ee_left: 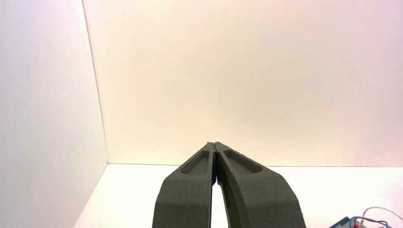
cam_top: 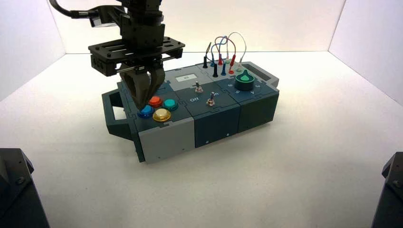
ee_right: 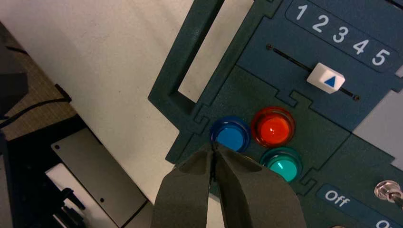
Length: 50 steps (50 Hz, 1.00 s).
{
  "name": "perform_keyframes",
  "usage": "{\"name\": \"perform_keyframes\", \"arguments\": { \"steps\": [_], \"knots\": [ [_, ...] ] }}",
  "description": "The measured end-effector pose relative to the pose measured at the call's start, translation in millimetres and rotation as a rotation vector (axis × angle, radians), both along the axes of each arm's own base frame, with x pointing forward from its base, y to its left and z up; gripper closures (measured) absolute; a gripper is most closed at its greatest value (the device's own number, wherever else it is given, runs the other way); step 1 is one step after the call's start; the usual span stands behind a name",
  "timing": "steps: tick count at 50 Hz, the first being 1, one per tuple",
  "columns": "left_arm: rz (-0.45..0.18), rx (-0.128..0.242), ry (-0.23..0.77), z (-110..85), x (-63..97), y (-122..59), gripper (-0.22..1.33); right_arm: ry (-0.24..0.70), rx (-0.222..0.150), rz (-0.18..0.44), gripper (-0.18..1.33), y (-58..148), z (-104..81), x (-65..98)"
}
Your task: Push the blue button with the right gripper.
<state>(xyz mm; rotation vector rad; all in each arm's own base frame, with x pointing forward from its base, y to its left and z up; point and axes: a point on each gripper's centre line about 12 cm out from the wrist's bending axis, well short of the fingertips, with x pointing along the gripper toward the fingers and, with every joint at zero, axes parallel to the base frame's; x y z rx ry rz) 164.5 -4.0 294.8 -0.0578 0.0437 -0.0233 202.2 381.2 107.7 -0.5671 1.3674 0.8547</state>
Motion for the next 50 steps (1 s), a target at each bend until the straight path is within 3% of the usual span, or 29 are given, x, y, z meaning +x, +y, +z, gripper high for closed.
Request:
{"name": "perform_keyframes", "arguments": {
  "steps": [24,50],
  "knots": [
    [0.000,0.000,-0.012,2.0,-2.1,0.1,1.27,-0.004,-0.003,-0.040,1.28,-7.1,-2.6,17.3],
    [0.000,0.001,-0.014,2.2,-2.1,0.1,1.27,0.013,-0.004,-0.052,1.29,-6.1,-6.4,15.4]
  ]
}}
